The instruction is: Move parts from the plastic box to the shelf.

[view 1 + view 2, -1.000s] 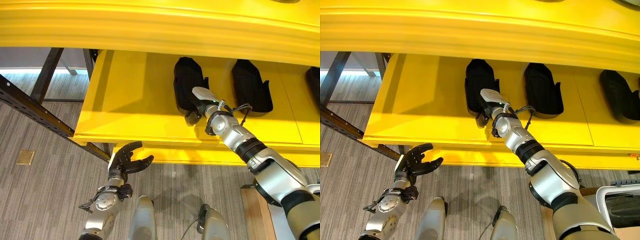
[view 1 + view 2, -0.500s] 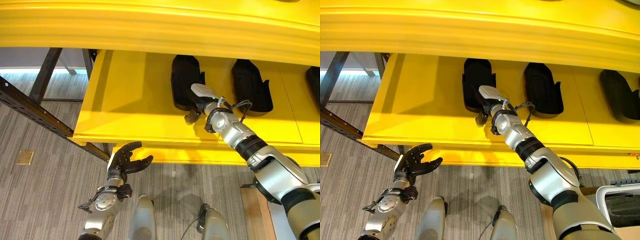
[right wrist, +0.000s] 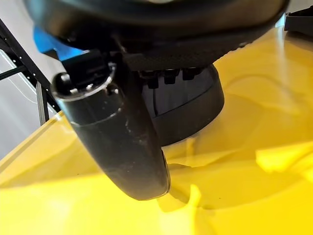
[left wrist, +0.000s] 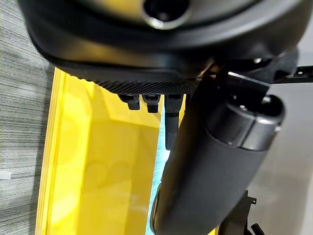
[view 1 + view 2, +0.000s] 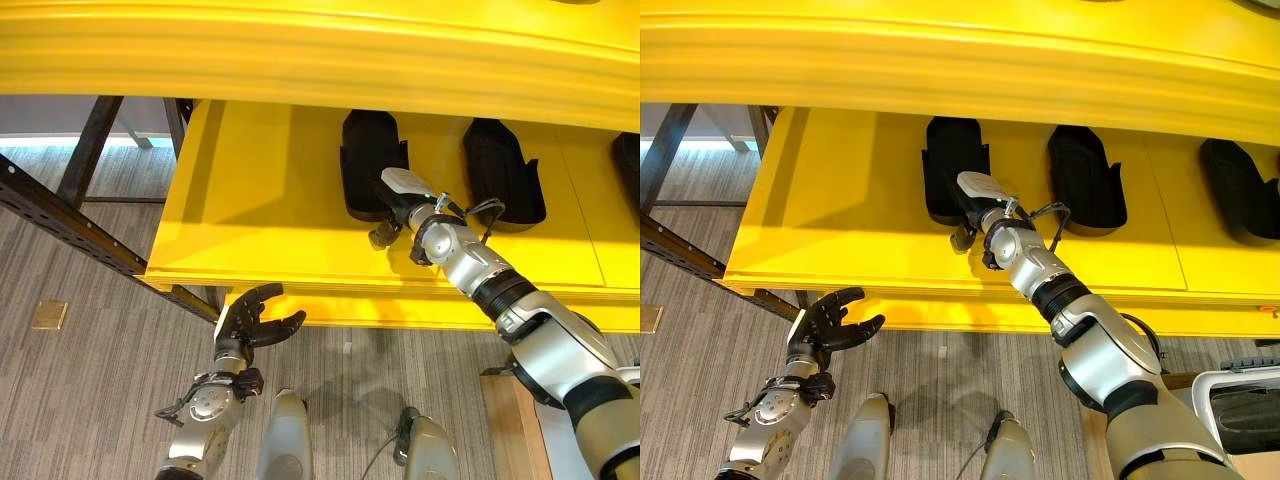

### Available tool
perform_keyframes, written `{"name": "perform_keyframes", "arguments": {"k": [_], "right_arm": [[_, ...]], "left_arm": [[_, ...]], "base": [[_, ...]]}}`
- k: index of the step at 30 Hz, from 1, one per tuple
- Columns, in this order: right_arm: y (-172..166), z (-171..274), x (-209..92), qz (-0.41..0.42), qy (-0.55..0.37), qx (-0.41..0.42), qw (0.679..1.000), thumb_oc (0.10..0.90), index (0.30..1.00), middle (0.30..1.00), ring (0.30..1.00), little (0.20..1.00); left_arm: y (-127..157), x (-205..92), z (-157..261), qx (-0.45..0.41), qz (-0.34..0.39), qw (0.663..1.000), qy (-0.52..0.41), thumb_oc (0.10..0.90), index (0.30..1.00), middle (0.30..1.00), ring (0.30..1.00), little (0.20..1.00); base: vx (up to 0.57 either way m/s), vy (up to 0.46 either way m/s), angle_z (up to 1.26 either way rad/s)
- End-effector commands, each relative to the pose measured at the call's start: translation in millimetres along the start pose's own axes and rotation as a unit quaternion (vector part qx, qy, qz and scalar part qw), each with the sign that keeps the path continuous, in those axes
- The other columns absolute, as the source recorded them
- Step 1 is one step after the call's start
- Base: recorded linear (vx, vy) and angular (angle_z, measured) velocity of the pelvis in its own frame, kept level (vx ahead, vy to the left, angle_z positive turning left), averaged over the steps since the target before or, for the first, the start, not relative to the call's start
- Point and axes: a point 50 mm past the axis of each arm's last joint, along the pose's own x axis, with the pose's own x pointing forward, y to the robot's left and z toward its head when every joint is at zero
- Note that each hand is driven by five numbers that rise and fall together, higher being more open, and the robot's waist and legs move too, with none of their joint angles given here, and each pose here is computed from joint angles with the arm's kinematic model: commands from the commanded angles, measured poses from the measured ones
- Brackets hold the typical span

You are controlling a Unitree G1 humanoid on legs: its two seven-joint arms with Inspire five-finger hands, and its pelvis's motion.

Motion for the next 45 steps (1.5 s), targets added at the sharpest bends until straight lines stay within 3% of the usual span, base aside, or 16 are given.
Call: {"name": "perform_keyframes", "arguments": {"k": [1,33,45], "right_arm": [[-64.8,36.9,2.5,-0.097,-0.081,-0.041,0.991,0.900,1.000,1.000,1.000,1.000],[-71.9,36.5,-43.7,-0.124,-0.172,0.011,0.977,0.900,1.000,1.000,1.000,1.000],[-66.6,1.0,-102.6,-0.200,-0.179,0.071,0.961,0.900,1.000,1.000,1.000,1.000]], "left_arm": [[11.3,8.9,45.3,0.018,-0.002,0.995,-0.098,0.900,1.000,1.000,1.000,1.000],[22.6,6.1,40.4,0.026,0.033,0.995,-0.086,0.900,1.000,1.000,1.000,1.000],[26.2,1.6,35.2,0.033,0.047,0.995,-0.078,0.900,1.000,1.000,1.000,1.000]], "base": [[0.00,0.000,0.00],[0.00,-0.001,0.00],[0.01,-0.004,-0.05]]}}
